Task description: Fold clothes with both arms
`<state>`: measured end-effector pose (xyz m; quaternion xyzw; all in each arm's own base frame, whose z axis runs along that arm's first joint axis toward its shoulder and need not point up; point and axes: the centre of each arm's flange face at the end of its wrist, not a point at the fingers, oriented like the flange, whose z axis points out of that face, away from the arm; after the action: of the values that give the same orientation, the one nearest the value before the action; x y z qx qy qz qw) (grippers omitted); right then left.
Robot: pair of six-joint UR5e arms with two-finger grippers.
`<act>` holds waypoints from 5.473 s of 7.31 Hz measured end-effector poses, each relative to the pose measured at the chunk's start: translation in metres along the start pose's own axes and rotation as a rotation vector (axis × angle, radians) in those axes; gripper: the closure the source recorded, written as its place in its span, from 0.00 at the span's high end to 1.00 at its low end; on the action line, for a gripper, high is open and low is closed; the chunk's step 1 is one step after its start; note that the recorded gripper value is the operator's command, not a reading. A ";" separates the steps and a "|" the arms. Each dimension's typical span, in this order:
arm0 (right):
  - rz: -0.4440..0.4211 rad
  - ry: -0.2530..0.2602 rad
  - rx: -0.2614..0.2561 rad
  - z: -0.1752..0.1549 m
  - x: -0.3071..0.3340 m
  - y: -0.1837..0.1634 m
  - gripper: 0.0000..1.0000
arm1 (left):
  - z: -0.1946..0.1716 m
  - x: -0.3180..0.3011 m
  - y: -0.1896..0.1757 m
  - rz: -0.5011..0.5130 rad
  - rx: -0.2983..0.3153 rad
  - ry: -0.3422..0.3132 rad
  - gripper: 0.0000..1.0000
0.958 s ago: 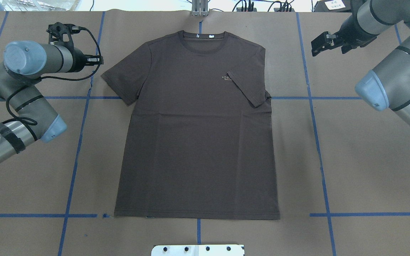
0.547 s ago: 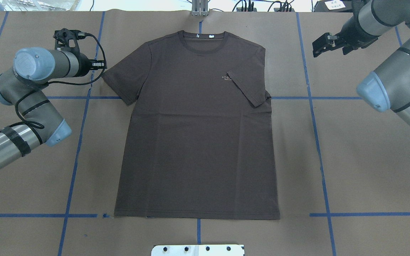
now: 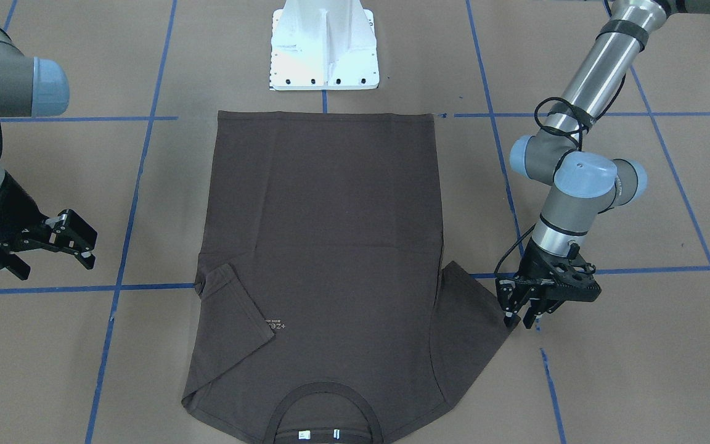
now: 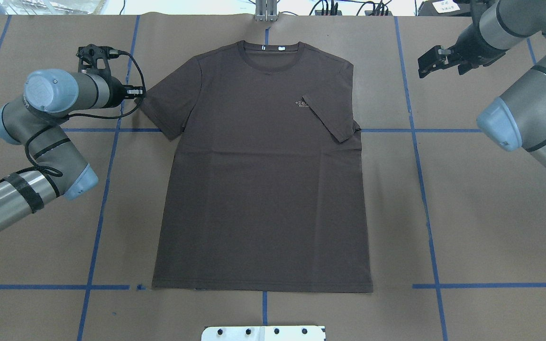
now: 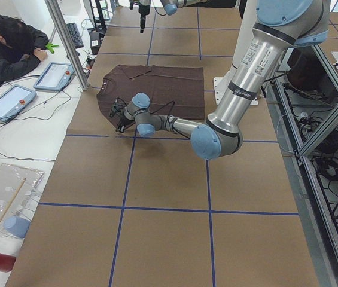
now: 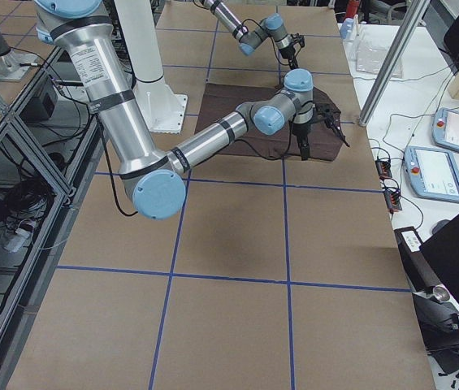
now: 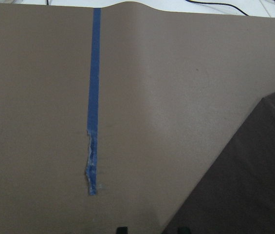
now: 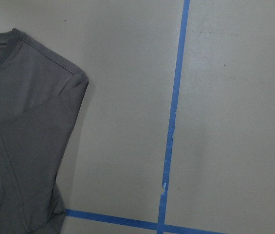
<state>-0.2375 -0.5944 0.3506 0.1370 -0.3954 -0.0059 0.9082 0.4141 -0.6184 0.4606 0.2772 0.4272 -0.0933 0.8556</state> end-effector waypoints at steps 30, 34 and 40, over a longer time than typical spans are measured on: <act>0.241 -0.106 0.059 -0.003 -0.170 0.135 1.00 | -0.162 0.197 0.043 0.097 -0.186 0.097 1.00; 0.347 -0.121 0.060 -0.001 -0.227 0.321 0.86 | -0.214 0.182 0.179 -0.047 -0.298 0.107 0.94; 0.338 -0.086 0.023 0.000 -0.214 0.371 0.88 | -0.215 0.155 0.307 -0.096 -0.392 -0.019 0.81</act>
<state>-0.4210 -0.2121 0.2915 0.0786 -0.4515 0.1456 0.8768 0.4855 -0.2325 0.3573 0.0836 0.4417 -0.0515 0.8918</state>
